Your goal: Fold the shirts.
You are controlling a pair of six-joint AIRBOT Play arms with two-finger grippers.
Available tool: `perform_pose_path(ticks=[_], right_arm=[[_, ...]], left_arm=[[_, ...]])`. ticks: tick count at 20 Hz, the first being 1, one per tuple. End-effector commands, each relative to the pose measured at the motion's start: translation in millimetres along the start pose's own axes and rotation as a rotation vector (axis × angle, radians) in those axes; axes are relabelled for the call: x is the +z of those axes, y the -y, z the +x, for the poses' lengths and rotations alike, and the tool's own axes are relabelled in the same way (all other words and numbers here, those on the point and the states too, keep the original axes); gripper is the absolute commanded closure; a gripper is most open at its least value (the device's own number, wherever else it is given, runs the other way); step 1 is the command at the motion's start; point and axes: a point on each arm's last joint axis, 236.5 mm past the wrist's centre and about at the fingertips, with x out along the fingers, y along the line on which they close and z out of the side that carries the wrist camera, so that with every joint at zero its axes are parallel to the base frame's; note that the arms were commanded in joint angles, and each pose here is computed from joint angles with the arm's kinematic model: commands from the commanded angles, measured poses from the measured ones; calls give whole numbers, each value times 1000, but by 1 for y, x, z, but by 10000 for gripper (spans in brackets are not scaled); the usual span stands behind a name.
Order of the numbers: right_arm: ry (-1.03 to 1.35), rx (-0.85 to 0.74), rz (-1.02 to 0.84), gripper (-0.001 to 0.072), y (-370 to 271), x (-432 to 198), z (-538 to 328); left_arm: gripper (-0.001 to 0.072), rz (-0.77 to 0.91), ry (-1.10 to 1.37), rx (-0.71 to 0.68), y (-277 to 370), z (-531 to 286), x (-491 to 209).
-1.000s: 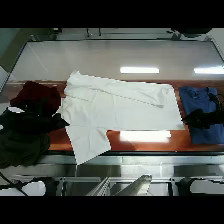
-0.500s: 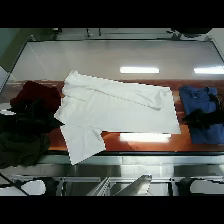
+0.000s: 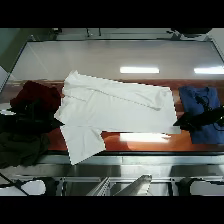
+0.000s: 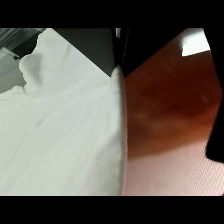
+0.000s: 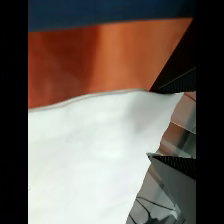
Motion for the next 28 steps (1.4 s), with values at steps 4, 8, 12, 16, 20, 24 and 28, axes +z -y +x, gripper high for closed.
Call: perform_pose_path(ticks=[4,8,12,16,20,24,28], right_arm=[[-24,1,-28,281,-9,-3,8],[-36,10,-28,540,-11,-6,8],[-30,23,-24,690,-14,-4,8],[23,221,-64,691,-66,11,-9],[291,604,-331,691,-208,45,-123],[713,695,-751,691,-340,3,-277],[1257,494,-978,691,-413,-73,-403]], left_arm=[[681,1,0,0,0,0,0],[681,1,0,0,0,0,0],[681,1,-4,-4,1,0,-1],[684,64,41,-224,57,-17,16],[691,490,203,-717,233,-142,28],[690,1066,543,-822,386,-302,-33],[688,1431,1016,-569,482,-423,-114]])
